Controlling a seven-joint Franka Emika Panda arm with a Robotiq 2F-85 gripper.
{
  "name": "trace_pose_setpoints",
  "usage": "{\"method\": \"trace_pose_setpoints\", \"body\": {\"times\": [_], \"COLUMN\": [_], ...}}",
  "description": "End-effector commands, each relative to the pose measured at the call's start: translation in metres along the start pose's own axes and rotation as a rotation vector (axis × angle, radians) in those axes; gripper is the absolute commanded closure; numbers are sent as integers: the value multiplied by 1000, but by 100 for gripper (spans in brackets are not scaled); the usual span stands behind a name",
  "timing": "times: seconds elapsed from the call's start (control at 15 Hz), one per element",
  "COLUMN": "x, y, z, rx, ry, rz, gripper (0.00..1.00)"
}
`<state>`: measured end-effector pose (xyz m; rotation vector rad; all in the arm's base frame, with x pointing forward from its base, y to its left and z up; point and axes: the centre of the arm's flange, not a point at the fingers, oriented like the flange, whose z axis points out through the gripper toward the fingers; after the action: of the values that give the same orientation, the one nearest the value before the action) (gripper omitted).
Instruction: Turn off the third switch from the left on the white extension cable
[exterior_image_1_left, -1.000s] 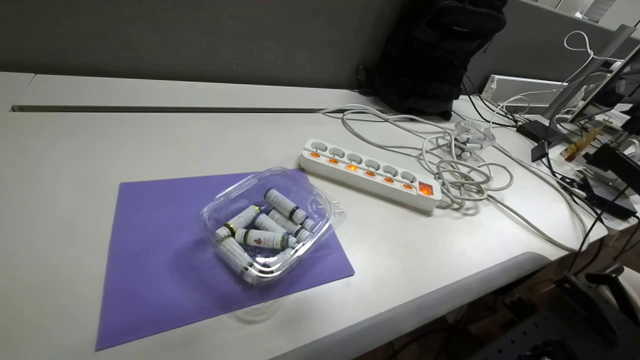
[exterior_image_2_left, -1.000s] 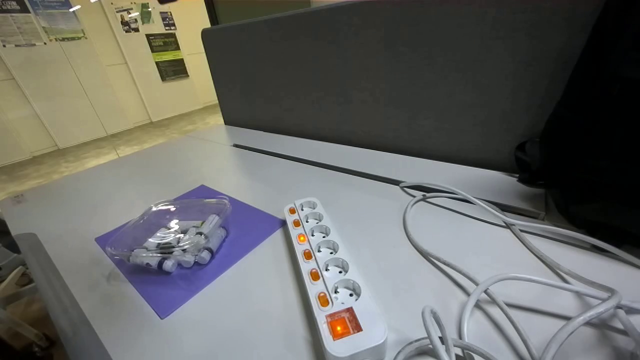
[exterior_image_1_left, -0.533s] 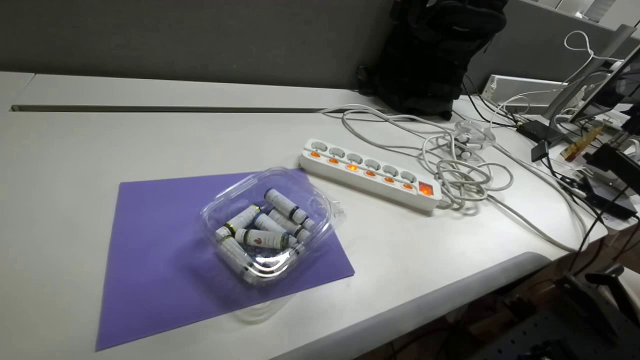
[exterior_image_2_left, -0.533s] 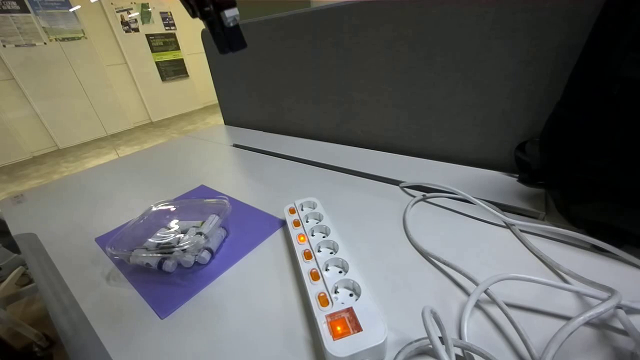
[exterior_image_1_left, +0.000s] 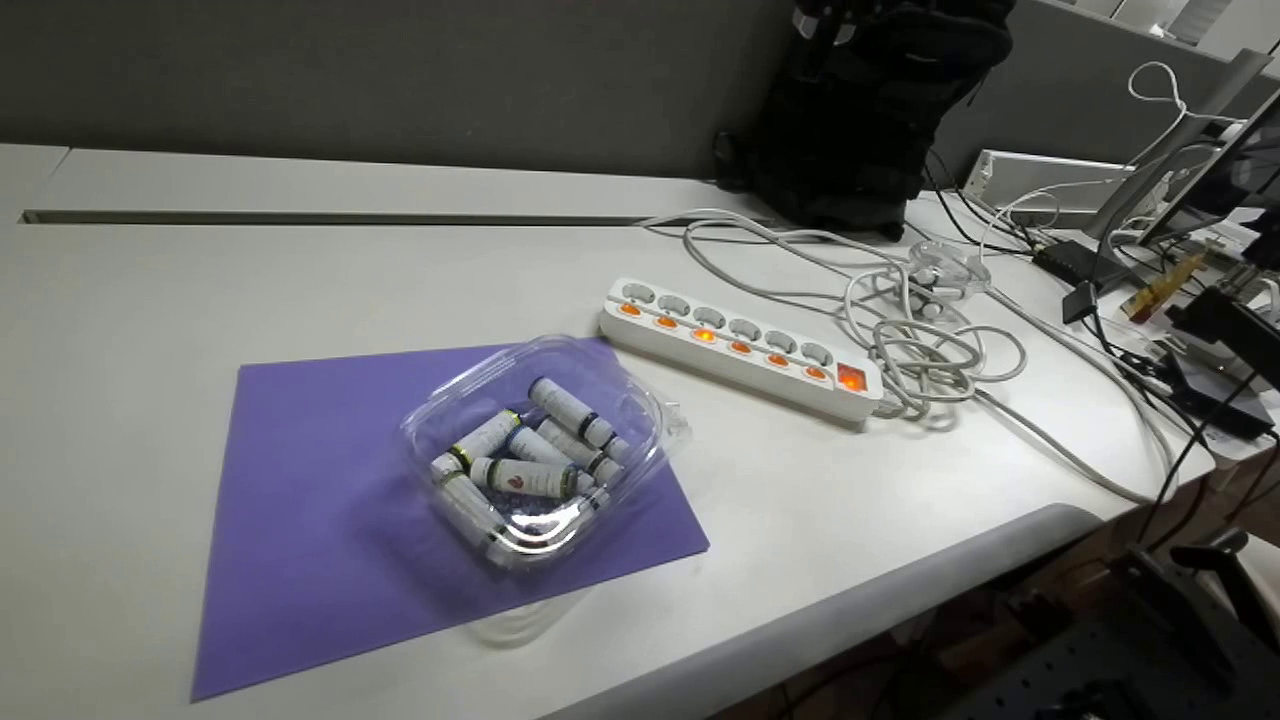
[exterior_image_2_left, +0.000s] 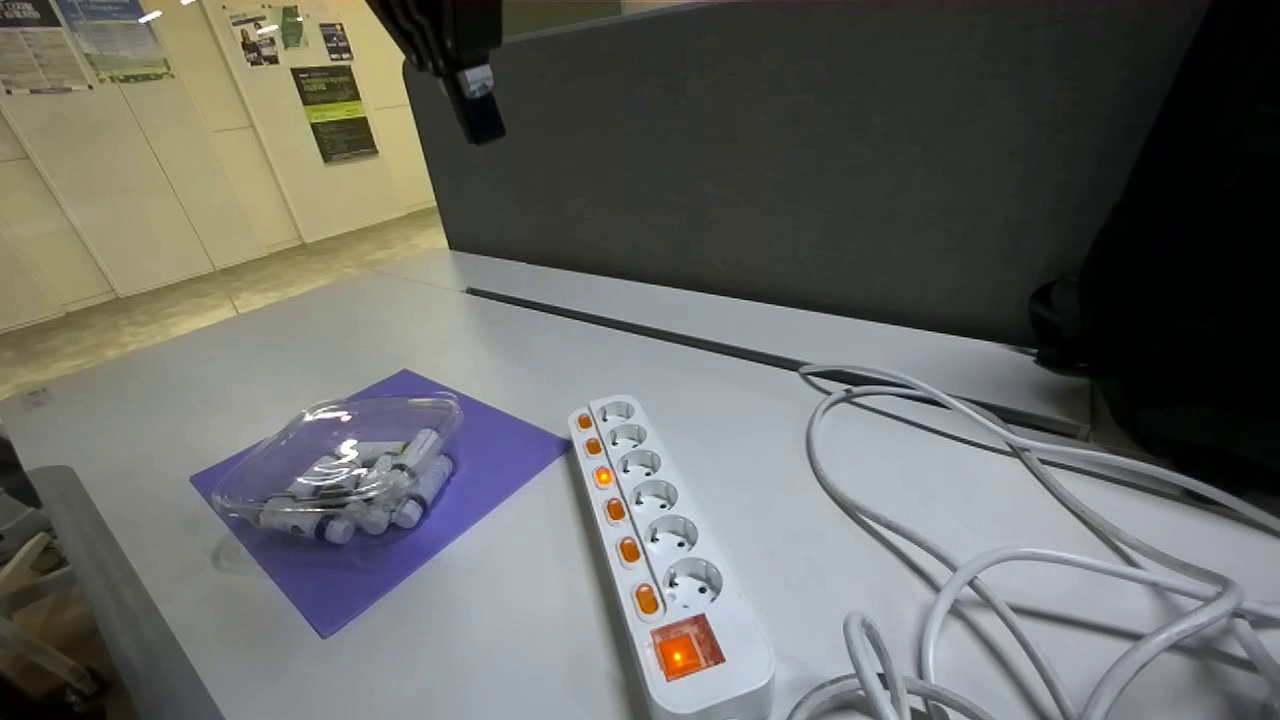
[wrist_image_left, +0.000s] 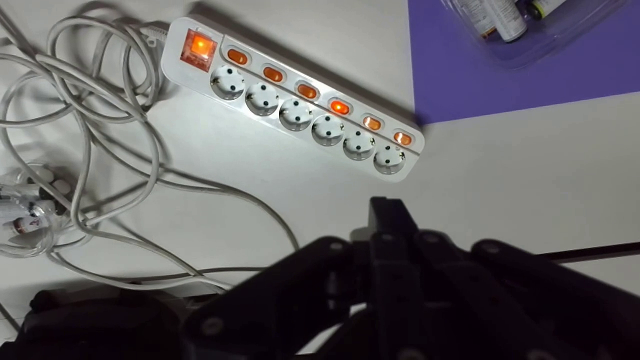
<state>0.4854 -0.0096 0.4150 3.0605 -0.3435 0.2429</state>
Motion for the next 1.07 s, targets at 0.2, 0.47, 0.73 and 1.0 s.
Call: {"method": "trace_pose_setpoints", "body": {"times": [0.2, 0.47, 0.73, 1.0], "x": [22, 31, 35, 36], "y": [25, 37, 35, 31], "z": [57, 102, 143, 179], "rx": [-10, -34, -50, -60], "ry": [-87, -120, -134, -166], "rz": [67, 88, 86, 74], "gripper": [100, 100, 100, 100]}}
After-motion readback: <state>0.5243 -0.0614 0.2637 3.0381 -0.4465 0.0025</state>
